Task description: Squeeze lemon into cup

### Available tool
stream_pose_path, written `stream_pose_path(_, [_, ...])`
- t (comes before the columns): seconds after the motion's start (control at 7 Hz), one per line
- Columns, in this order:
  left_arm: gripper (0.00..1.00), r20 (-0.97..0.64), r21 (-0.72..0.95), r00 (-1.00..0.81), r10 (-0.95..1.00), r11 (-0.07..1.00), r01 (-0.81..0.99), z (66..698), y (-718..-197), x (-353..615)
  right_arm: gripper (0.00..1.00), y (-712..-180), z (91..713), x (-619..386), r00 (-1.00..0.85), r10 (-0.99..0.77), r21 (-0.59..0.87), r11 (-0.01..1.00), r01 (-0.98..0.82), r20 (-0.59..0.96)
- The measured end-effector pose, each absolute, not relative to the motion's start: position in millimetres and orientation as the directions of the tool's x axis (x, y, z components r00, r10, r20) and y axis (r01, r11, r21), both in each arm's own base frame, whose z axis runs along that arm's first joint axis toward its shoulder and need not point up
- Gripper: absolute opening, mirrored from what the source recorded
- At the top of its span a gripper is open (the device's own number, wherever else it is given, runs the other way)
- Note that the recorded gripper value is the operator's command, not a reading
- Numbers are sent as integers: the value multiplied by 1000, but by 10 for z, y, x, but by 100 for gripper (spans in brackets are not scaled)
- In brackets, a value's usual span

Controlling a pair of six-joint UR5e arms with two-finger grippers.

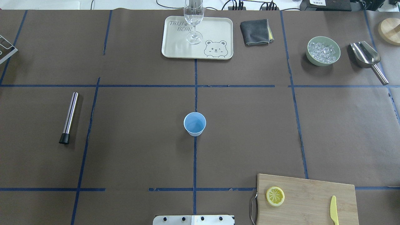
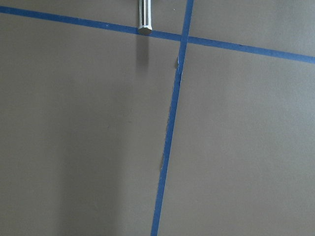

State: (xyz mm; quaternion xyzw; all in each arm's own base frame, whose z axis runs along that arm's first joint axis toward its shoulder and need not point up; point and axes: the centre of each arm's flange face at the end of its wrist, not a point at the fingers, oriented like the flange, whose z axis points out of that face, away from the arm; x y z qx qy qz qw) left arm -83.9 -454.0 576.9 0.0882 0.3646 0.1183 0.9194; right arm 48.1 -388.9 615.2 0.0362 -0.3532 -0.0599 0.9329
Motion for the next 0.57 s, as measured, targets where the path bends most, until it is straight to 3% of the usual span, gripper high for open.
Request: stream_pose_path(0.57, [100,-652,255,702,286,955,-152,5749,-4531,-844,100,-3949,6029,427,710,-177,166,982,86,682])
